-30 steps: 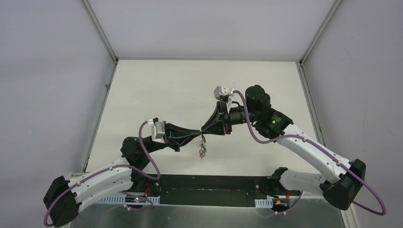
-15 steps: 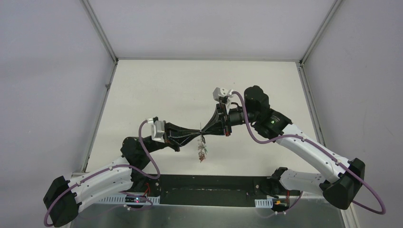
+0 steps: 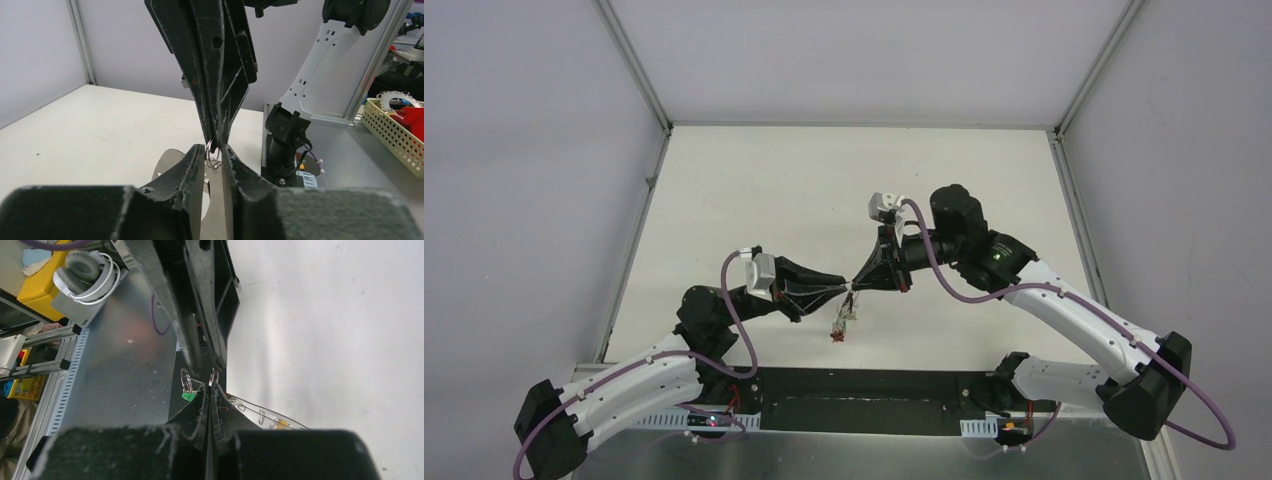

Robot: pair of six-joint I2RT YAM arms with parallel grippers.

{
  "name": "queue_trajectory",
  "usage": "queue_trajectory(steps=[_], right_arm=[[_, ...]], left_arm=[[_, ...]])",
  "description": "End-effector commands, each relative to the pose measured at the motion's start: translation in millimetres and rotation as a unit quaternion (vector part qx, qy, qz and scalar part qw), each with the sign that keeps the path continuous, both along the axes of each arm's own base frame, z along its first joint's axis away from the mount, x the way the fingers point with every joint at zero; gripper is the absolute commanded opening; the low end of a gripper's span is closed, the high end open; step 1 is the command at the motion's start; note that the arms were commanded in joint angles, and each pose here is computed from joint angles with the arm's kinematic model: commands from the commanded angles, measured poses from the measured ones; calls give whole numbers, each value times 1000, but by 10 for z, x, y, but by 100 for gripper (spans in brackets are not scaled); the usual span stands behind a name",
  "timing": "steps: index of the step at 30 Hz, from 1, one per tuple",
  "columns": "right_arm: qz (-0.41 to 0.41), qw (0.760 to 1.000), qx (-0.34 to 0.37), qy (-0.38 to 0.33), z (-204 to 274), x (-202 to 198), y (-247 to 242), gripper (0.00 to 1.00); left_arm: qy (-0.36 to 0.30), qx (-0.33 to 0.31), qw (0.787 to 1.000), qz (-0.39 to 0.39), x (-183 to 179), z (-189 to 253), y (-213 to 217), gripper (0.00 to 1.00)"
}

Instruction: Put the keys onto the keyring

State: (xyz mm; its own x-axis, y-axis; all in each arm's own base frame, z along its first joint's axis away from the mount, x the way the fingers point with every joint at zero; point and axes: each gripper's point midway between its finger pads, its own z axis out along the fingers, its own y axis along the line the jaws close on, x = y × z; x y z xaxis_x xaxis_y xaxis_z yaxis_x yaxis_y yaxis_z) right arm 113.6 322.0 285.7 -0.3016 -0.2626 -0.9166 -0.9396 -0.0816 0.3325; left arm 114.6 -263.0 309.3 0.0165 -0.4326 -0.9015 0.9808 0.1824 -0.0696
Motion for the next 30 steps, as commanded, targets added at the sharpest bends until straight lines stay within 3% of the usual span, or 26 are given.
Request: queue_trajectory(steps=[1, 7, 14, 27, 30], right_arm=[[-22, 999, -26, -28, 70, 105, -47, 0], [-36, 997, -50, -36, 34, 146, -97, 0], [-51, 995, -64, -51, 2, 160, -185, 0], [-103, 987, -106, -58, -88, 103, -536, 0], [-110, 985, -122, -47, -140, 55, -626, 0]], left_arm=[[-17, 1, 1000, 5, -29, 217, 23, 24], [-16, 9, 1000, 12, -16, 228, 38, 46], [4, 12, 1000, 24, 41, 193, 45, 55], [198, -29, 972, 121, 476, 22, 217, 98], [224, -20, 965, 133, 513, -36, 235, 99]])
